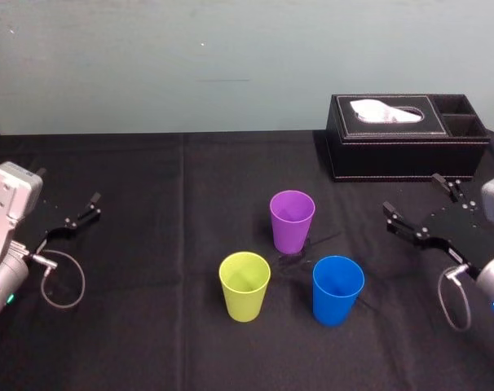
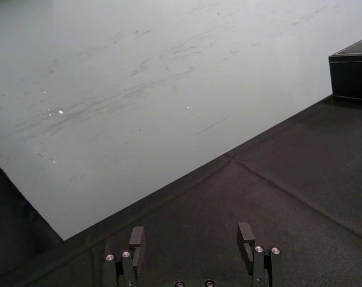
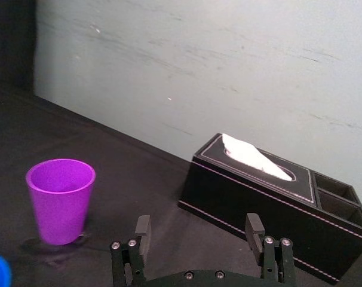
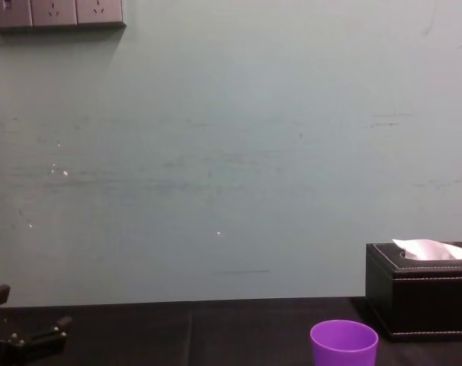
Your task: Stack the three plastic cups sequentially using one hand.
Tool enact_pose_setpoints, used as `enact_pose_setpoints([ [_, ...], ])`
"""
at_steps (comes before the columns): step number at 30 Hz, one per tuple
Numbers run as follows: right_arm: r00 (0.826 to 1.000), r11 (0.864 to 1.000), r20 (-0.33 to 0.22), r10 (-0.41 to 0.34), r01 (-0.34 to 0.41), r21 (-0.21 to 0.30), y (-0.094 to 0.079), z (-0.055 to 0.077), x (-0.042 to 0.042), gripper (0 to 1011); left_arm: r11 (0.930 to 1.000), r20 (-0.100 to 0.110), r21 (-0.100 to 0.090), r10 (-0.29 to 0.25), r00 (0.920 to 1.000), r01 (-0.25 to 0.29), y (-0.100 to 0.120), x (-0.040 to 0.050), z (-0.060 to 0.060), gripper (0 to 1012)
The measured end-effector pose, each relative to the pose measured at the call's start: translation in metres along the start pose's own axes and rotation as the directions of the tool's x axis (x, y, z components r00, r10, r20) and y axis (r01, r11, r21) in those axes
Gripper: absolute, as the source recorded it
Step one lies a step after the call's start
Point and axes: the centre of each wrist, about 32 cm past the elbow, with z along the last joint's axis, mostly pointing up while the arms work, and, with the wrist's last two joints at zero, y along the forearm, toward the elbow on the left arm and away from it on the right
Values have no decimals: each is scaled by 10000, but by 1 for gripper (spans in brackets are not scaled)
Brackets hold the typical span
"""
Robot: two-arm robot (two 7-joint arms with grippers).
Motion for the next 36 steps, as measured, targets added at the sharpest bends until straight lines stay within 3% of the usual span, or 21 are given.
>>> enact_pose_setpoints([
  [13,9879,9893,-587,1435,-1418,331,-438,41,213,1003,10000,0,0,-1,10000,1,0,0,0,1010],
  [21,9674,9676,-443,2494,-2471,509,-638,1,296,1003,10000,-1,0,-1,10000,1,0,0,0,1010],
  [29,9397,9387,-54,3419,-3412,494,-697,-74,269,1003,10000,0,0,-1,10000,1,0,0,0,1010],
  [36,9167,9162,-44,3995,-3991,374,-697,-148,152,1003,10000,0,0,0,10000,0,0,0,0,1010],
])
